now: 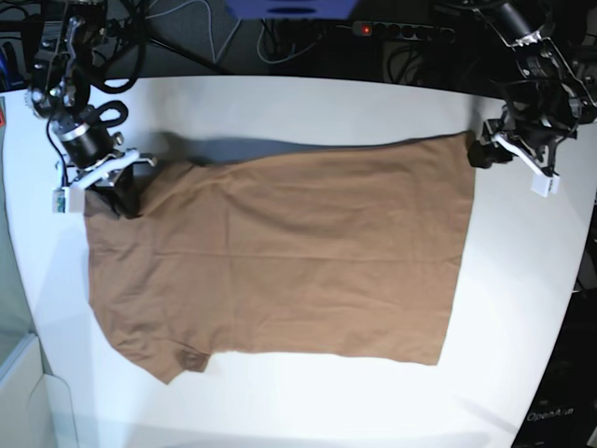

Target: Fold the T-shirt properly

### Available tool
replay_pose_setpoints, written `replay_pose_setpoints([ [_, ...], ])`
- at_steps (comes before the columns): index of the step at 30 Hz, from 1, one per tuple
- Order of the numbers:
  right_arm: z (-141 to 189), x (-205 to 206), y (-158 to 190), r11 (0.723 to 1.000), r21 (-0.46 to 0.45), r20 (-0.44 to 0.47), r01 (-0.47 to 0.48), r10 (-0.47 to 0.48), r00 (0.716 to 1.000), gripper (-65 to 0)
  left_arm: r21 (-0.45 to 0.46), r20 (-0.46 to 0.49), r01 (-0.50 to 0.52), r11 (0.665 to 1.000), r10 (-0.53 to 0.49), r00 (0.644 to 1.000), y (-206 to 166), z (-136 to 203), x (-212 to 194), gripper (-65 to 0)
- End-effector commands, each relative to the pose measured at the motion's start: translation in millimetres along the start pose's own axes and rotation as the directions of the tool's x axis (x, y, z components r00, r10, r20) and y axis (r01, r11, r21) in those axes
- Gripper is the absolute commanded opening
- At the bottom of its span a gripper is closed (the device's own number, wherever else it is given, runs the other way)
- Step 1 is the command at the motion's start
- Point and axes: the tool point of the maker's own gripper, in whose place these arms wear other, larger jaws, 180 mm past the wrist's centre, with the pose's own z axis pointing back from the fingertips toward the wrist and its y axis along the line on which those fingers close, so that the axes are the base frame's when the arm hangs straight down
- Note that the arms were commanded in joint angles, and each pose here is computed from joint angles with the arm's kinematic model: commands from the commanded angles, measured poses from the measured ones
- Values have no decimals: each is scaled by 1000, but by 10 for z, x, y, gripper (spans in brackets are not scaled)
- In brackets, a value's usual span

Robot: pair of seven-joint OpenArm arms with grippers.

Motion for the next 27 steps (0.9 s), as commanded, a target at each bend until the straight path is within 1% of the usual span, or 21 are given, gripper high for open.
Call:
replay_pose_setpoints([
  [1,13,141,25,1000,17,46,-14,13,999,-643,32,-146,19,999,-14,989,30,-43,-305,-353],
  [4,10,147,26,1000,17,47,-15,14,999,-643,12,-180,52,999,-49,982,-42,-93,-358,-353],
  [7,8,153,27,1000,17,49,-15,14,999,-643,-8,-228,73,997,-73,971,-110,-130,-496,-353],
  [10,3,165,28,1000,18,52,-16,15,999,-643,-27,-251,93,995,-97,963,-178,-170,-545,-353],
  [13,0,171,29,1000,18,53,-16,15,998,-643,-24,-268,86,996,-89,959,-158,-148,-639,-353],
  [16,-2,177,30,1000,19,55,-16,15,998,-643,-22,-270,87,996,-90,959,-153,-147,-642,-360],
  [17,-2,177,30,1000,19,55,-16,15,998,-643,-22,-270,87,996,-90,959,-153,-147,-642,-373],
  [18,-2,177,30,1000,19,55,-16,15,998,-643,-22,-269,87,996,-90,959,-154,-148,-639,-403],
  [19,-4,175,35,1000,20,54,-16,15,998,-643,-23,-266,88,996,-91,960,-157,-151,-625,-450],
  [21,-4,175,35,1000,20,54,-16,15,998,-643,-24,-258,90,996,-93,962,-162,-158,-587,-582],
  [22,-4,175,35,1000,20,54,-16,15,998,-643,-25,-257,87,996,-91,962,-167,-160,-587,-632],
  [23,-4,175,35,1000,20,54,-16,15,998,-643,-29,-250,87,996,-92,964,-179,-166,-561,-638],
  [24,-4,175,35,1000,20,54,-16,15,998,-643,-31,-241,91,995,-96,966,-191,-177,-512,-618],
  [27,-4,175,35,1000,20,54,-16,15,998,-643,-32,-226,93,995,-98,969,-199,-182,-445,-615],
])
